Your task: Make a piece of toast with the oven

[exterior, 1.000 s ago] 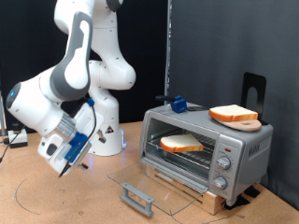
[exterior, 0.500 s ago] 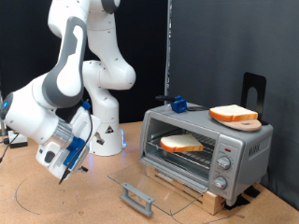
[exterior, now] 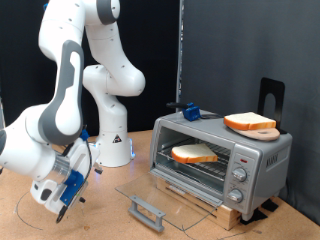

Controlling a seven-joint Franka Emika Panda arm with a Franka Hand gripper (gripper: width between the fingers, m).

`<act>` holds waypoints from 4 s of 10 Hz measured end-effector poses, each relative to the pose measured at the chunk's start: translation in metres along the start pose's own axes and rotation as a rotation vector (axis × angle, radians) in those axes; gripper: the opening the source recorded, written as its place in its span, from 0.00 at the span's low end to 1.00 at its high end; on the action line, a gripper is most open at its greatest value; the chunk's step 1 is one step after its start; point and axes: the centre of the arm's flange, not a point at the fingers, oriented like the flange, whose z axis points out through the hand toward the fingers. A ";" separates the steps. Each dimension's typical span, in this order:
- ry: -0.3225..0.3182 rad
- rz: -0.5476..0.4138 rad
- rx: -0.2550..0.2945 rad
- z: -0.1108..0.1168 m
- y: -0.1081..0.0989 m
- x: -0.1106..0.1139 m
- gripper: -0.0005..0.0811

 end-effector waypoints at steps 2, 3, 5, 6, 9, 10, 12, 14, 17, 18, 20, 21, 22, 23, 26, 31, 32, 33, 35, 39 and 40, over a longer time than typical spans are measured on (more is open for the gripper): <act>-0.033 -0.039 0.006 0.019 0.002 0.005 0.99; -0.062 -0.063 0.009 0.033 -0.002 0.002 0.99; -0.113 -0.088 0.004 0.066 -0.007 -0.007 0.99; -0.133 -0.090 -0.001 0.081 -0.010 -0.012 0.99; -0.156 -0.112 0.033 0.114 -0.028 -0.029 0.99; -0.153 -0.143 0.070 0.113 -0.036 -0.035 0.99; -0.158 -0.194 0.150 0.096 -0.046 -0.050 0.99; -0.166 -0.217 0.194 0.076 -0.050 -0.063 0.99; -0.108 -0.257 0.158 0.063 -0.061 -0.073 0.99; -0.101 -0.269 0.143 0.068 -0.070 -0.077 0.99; -0.095 -0.296 0.126 0.079 -0.089 -0.088 0.99; -0.095 -0.311 0.117 0.086 -0.096 -0.094 0.99; -0.084 -0.326 0.101 0.088 -0.101 -0.101 0.99; -0.072 -0.340 0.093 0.088 -0.105 -0.107 0.99; -0.071 -0.377 0.106 0.087 -0.120 -0.127 0.99; -0.060 -0.434 0.137 0.092 -0.150 -0.165 0.99; -0.059 -0.444 0.136 0.097 -0.157 -0.172 0.99; -0.056 -0.451 0.135 0.101 -0.165 -0.180 0.99; -0.057 -0.444 0.124 0.105 -0.174 -0.192 0.99; -0.036 -0.369 0.103 0.095 -0.167 -0.194 0.99; -0.009 -0.333 0.083 0.087 -0.158 -0.189 0.99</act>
